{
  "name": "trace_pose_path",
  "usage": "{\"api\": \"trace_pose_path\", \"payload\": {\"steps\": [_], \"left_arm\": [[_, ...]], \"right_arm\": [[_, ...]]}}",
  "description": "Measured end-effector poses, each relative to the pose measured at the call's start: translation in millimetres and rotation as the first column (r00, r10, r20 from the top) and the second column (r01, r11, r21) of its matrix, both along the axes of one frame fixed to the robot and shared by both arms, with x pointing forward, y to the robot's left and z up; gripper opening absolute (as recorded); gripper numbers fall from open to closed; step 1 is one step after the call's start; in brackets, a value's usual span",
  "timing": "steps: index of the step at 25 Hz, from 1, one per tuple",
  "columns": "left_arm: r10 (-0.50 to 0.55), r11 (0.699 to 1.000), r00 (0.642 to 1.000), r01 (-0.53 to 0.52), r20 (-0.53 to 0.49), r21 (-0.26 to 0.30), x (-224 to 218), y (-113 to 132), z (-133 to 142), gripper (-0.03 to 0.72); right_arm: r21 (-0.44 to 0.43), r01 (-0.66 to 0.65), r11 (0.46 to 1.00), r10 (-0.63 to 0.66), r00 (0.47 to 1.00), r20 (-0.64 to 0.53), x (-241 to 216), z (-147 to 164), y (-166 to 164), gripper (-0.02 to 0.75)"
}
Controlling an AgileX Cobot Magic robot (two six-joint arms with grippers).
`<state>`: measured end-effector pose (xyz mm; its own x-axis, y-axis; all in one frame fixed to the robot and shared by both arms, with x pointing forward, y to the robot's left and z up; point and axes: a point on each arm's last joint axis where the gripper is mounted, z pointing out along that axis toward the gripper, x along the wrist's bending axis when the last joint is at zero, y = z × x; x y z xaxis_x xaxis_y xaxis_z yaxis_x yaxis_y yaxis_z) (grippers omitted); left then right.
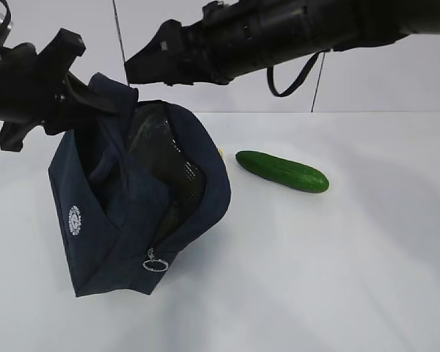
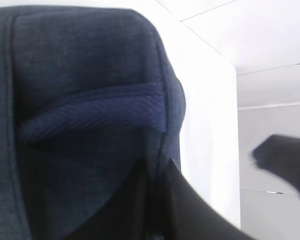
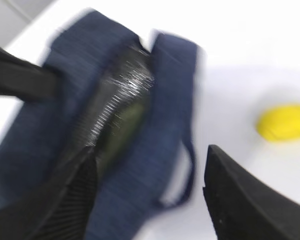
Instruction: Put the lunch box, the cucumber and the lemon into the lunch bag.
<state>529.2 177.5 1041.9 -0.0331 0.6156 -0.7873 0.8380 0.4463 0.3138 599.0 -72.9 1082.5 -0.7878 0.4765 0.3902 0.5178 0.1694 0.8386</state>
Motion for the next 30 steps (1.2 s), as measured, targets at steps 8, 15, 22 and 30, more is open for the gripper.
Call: {"api": "trace_pose_path", "payload": {"steps": [8,15,22,30], "left_arm": [[-0.021,0.997,1.0,0.022,-0.015,0.075,1.0,15.0,-4.9,0.022],[-0.039,0.993,0.998,0.044,-0.048,0.109,1.0,32.0,-8.3,0.021],[-0.055,0.991,0.997,0.061,-0.053,0.122,-0.2,32.5,-9.3,0.021],[-0.07,0.977,0.995,0.084,-0.076,0.196,-2.0,38.7,-14.1,0.021]], "right_arm": [[-0.213,0.093,0.973,-0.112,0.991,-0.077,7.0,-8.8,-36.8,0.526],[-0.439,0.112,0.892,-0.134,0.991,-0.021,12.3,-22.5,-60.5,0.526],[-0.649,0.143,0.747,-0.071,0.988,0.136,19.1,-29.5,-77.7,0.526],[-0.728,0.121,0.675,-0.057,0.992,0.112,35.2,-65.5,-82.8,0.526]]}}
